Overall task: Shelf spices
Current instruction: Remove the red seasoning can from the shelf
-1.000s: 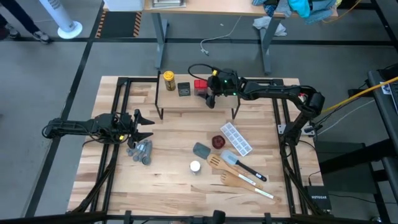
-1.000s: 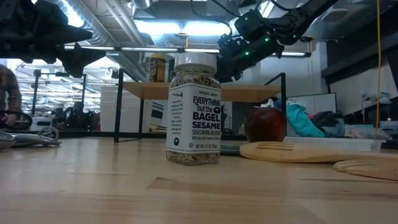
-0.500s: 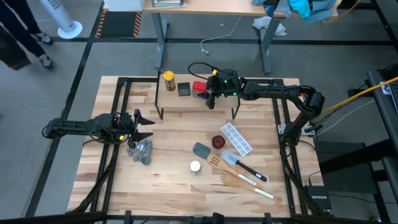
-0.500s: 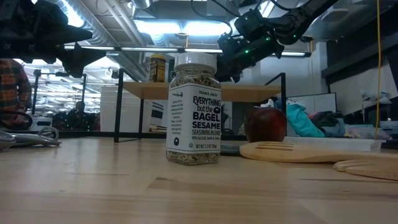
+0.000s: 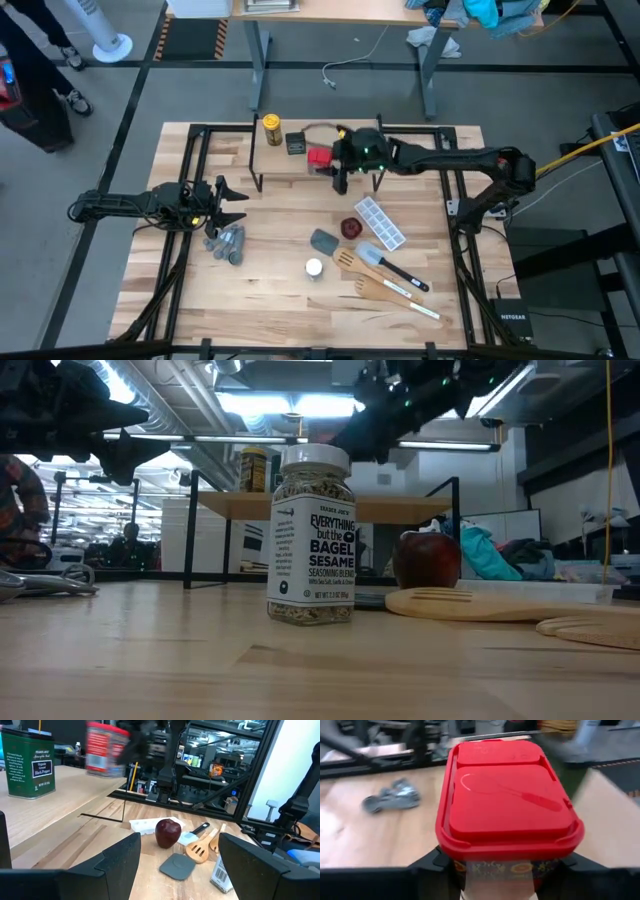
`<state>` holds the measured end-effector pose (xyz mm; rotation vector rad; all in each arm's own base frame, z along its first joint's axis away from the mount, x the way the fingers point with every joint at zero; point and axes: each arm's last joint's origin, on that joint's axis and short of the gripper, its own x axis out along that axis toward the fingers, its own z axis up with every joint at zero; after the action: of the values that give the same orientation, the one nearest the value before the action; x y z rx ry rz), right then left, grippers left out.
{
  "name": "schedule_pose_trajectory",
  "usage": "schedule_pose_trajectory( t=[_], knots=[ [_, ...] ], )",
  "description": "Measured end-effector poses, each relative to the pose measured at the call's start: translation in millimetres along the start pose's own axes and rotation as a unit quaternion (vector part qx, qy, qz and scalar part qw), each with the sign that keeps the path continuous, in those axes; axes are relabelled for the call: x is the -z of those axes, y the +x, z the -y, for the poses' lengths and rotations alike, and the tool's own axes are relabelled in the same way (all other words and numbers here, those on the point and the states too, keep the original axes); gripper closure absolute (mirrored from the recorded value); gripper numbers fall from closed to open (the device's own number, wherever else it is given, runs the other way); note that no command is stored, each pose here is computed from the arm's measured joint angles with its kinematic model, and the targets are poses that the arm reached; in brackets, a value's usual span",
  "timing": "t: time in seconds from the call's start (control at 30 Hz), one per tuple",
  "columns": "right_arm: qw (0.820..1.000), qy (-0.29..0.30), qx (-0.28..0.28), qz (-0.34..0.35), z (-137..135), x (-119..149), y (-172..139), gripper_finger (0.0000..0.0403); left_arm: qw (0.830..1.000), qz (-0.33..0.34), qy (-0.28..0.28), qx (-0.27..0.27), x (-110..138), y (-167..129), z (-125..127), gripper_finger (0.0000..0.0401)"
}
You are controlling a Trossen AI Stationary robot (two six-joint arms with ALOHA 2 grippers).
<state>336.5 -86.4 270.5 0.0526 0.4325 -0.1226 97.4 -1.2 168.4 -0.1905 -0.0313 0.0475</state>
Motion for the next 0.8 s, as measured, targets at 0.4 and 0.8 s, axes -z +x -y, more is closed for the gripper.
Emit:
schedule_pose_trajectory(
  t=[0.4,0.8],
  knots=[
    [0.993,-0.099,-0.033,-0.048,-124.5,14.9,-8.8,0.0232,1.0,0.0,-0.018,0.0,0.0,0.0,0.0,0.0141],
    [0.996,-0.08,-0.034,-0.025,-218.3,33.3,-45.3,0.0232,1.0,0.0,-0.016,0.0,0.0,0.0,0.0,0.0141]
  ],
)
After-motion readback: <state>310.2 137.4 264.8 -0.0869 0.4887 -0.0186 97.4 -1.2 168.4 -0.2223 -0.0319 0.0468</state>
